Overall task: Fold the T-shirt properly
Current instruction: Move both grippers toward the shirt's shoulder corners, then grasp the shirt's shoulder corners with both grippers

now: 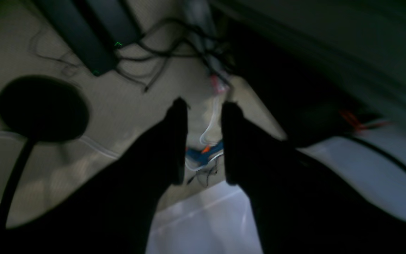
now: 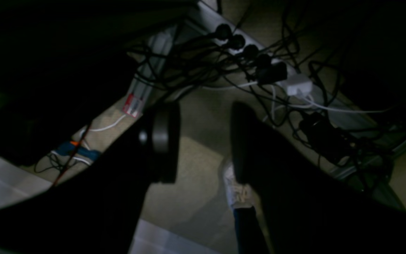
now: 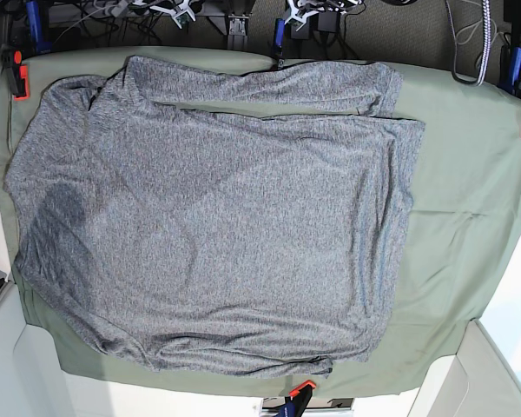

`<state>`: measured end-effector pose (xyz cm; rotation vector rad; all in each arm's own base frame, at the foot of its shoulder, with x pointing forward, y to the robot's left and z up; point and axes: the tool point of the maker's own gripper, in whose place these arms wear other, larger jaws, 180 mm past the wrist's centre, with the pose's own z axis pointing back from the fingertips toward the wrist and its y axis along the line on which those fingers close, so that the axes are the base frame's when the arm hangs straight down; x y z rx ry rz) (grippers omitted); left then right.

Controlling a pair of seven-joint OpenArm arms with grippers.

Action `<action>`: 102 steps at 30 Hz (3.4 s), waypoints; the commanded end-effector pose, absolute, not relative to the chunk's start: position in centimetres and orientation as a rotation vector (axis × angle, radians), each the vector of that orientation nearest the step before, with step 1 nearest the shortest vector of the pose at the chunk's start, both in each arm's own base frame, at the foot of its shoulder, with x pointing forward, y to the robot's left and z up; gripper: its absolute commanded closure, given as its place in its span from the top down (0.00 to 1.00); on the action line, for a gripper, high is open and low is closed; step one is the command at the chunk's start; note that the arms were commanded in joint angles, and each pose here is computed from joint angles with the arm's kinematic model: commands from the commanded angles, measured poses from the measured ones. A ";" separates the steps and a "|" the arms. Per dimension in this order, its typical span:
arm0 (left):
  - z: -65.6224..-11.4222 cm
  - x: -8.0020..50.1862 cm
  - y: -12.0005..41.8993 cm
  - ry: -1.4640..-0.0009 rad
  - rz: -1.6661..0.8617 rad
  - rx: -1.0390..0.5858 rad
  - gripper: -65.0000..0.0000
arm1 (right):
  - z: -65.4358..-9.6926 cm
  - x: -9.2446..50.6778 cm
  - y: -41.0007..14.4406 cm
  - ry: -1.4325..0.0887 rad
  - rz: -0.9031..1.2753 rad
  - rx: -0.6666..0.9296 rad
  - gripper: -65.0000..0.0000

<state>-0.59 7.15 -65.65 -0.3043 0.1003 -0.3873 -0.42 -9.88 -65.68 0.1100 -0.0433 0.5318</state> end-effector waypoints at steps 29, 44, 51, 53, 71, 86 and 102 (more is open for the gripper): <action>-63.3 -3.7 3.7 -0.016 -0.506 -0.484 0.30 | -63.7 -3.2 -10.4 -0.120 0.595 0.115 0.38; -57.3 0.5 6.9 -0.290 -0.299 -0.540 0.39 | -56.7 -0.2 -14.0 -0.315 0.625 -0.111 0.38; -53.4 2.0 10.0 -0.434 -0.179 -0.481 0.39 | -51.1 1.1 -14.5 -0.418 0.679 -0.093 0.38; -52.2 2.1 11.1 -0.464 -0.173 -0.455 0.39 | -49.5 1.4 -14.7 -0.445 0.691 -0.090 0.38; -36.1 7.4 19.2 -0.832 -0.152 -0.293 0.57 | -35.0 14.4 -20.0 -0.851 0.336 -0.140 0.59; -32.3 9.8 21.8 -0.890 -0.167 -0.276 0.65 | -36.0 19.2 -27.5 -0.852 0.073 -0.068 0.69; -31.9 12.5 22.3 -0.960 -0.183 -0.262 0.65 | -39.1 20.2 -27.8 -0.756 0.028 -0.008 0.69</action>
